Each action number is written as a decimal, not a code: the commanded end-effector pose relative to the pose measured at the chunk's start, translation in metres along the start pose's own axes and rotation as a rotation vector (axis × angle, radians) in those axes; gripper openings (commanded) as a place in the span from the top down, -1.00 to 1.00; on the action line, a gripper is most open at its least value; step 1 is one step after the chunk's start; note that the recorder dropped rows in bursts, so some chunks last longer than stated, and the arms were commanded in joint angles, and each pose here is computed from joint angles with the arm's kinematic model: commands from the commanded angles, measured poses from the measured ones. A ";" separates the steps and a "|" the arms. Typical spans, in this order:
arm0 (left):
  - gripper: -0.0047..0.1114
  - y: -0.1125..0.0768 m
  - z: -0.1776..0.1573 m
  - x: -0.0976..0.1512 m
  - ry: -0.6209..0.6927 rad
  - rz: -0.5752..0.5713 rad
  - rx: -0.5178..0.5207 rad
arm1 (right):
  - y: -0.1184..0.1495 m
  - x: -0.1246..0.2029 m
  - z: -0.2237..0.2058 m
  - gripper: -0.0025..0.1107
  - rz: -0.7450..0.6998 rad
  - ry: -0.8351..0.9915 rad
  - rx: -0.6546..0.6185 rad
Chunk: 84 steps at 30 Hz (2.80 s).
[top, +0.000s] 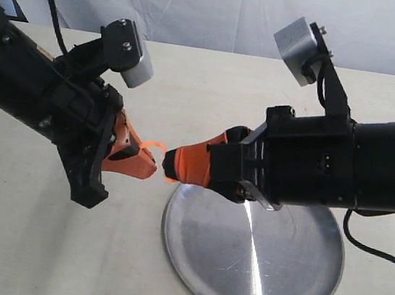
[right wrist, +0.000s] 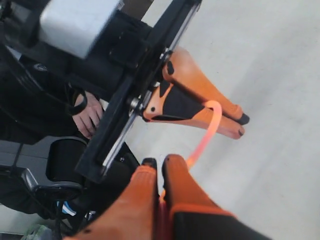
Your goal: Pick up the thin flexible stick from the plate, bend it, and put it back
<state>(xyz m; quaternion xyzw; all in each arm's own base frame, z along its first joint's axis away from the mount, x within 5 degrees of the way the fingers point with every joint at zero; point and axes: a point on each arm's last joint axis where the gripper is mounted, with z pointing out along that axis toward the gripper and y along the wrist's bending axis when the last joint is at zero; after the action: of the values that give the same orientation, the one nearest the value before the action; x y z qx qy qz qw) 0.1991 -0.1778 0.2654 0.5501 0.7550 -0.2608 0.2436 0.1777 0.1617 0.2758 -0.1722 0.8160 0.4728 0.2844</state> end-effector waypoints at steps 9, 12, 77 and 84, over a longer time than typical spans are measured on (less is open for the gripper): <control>0.91 -0.012 -0.007 -0.022 -0.201 -0.162 0.094 | -0.003 -0.001 0.001 0.97 -0.031 -0.005 0.031; 0.91 -0.012 -0.008 -0.023 -0.208 -0.169 0.097 | -0.003 -0.001 0.001 0.97 -0.031 -0.005 0.031; 0.92 -0.004 -0.009 -0.039 -0.408 -0.478 0.113 | -0.007 0.007 0.000 0.97 -0.178 0.090 0.061; 0.92 -0.004 -0.009 -0.039 -0.407 -0.502 0.118 | -0.009 0.010 0.000 0.97 -0.246 0.127 0.083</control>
<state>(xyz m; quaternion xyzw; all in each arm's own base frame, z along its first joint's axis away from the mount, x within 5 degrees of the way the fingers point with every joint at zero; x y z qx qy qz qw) 0.2065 -0.1955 0.2892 0.3310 0.7925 -0.4248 0.2862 0.1808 0.1560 0.2686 -0.2453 0.8270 0.3948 0.3163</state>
